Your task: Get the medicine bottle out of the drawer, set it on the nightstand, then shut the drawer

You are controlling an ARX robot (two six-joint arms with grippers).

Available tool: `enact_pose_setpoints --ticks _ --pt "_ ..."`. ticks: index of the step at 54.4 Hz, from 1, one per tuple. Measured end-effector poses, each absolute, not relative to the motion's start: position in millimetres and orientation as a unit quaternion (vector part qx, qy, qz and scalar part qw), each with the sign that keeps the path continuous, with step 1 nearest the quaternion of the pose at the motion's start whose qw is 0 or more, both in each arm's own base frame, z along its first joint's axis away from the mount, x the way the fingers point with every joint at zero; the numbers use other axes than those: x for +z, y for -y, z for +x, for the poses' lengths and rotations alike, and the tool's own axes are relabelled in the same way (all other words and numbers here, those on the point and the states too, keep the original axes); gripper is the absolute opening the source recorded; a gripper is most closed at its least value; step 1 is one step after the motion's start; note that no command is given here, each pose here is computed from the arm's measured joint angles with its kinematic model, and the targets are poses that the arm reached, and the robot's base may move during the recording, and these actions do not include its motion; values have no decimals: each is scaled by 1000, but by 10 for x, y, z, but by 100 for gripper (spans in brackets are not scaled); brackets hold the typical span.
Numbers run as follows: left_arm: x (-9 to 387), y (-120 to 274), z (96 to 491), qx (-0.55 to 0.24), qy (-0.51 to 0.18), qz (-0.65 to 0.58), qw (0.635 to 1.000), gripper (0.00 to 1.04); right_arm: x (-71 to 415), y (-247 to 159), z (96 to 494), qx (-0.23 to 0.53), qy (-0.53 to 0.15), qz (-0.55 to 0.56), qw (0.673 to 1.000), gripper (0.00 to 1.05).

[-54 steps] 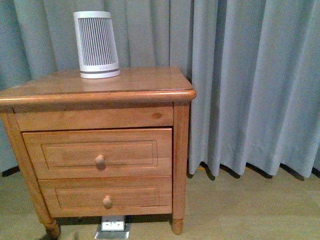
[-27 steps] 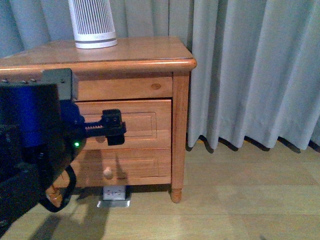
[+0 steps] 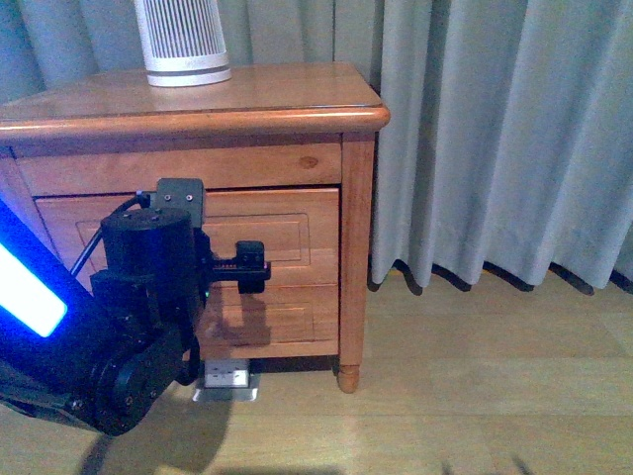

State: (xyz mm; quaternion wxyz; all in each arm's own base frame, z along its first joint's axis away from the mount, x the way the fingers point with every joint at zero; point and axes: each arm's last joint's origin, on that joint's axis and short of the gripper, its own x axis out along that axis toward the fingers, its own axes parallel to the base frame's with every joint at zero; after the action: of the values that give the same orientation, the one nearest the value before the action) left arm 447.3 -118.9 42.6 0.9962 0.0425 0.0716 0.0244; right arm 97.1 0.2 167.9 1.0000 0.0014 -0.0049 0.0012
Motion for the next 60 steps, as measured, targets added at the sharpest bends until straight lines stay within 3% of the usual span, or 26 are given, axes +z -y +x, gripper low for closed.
enact_pose_setpoints --ticks 54,60 --pt "341 1001 4687 23 -54 85 995 98 1679 -2 971 1 5 1 1000 98" --pt "321 1001 4686 22 -65 86 994 74 1679 -2 971 1 5 1 1000 98"
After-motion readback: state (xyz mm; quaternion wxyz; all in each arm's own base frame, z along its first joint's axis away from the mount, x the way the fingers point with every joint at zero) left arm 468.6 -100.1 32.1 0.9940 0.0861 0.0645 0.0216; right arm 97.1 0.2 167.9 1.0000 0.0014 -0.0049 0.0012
